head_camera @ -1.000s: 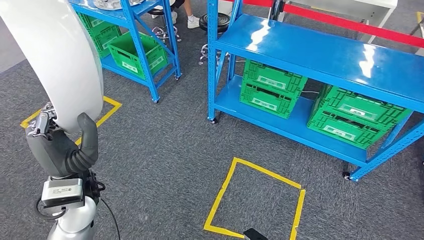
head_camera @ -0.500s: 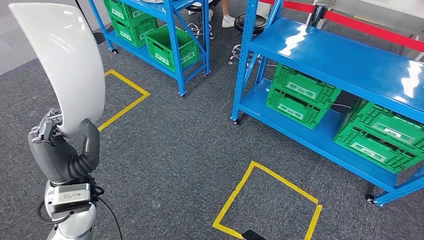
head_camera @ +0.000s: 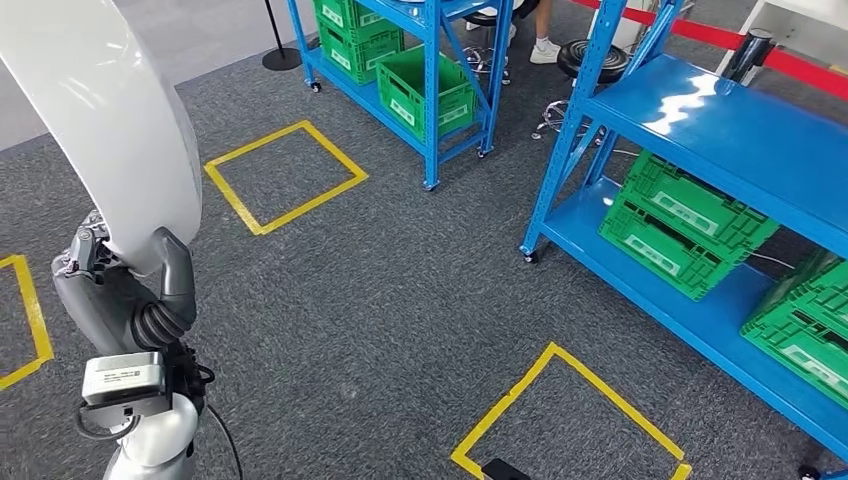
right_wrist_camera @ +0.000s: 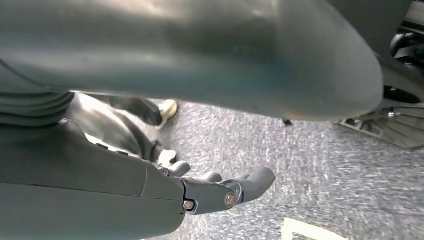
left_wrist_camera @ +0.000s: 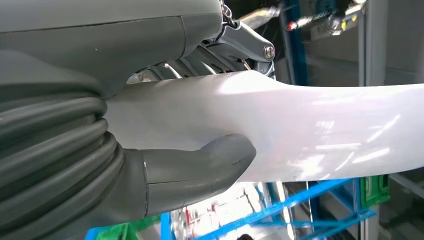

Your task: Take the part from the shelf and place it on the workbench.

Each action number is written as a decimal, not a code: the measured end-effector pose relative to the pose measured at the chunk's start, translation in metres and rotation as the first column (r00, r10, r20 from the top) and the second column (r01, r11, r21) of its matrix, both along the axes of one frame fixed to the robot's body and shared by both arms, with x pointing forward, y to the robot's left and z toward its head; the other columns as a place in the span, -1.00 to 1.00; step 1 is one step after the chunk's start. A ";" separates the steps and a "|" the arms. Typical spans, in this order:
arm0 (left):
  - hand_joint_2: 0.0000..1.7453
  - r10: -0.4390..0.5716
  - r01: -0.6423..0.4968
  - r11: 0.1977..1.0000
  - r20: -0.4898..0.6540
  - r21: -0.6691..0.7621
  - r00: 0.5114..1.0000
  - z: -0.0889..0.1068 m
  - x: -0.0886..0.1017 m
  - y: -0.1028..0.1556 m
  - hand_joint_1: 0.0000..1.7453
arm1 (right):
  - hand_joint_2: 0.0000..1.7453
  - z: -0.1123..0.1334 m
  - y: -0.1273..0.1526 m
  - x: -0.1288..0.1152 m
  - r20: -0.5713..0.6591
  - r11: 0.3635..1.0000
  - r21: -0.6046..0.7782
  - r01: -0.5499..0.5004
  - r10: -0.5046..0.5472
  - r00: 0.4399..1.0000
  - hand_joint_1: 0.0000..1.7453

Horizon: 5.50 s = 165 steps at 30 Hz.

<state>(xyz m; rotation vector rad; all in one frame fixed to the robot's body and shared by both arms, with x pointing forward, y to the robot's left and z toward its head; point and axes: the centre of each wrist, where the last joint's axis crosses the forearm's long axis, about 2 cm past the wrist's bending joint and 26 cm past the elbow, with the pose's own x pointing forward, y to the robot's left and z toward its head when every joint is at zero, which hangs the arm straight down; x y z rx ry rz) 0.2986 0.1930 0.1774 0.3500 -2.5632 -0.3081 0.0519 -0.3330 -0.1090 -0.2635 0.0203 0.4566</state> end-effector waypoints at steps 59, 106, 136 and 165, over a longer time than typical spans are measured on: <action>1.00 0.119 -0.126 0.988 0.075 0.092 0.990 0.006 -0.005 0.002 1.00 | -1.00 -0.003 0.010 -0.016 -0.053 0.997 0.067 0.049 -0.046 0.998 -1.00; 1.00 0.121 -0.124 0.990 -0.054 -0.066 0.991 -0.011 -0.001 0.024 1.00 | -1.00 -0.001 -0.001 -0.013 -0.048 0.998 0.041 0.036 -0.034 0.998 -1.00; 1.00 0.153 -0.164 0.984 -0.138 -0.070 0.979 -0.023 0.001 0.032 1.00 | -1.00 -0.001 -0.003 -0.014 -0.019 1.000 0.025 -0.010 0.010 1.000 -1.00; 1.00 0.122 -0.133 0.988 -0.128 -0.079 0.984 -0.018 0.009 0.030 1.00 | -1.00 -0.001 -0.004 -0.009 -0.018 1.000 0.017 0.013 -0.013 1.000 -1.00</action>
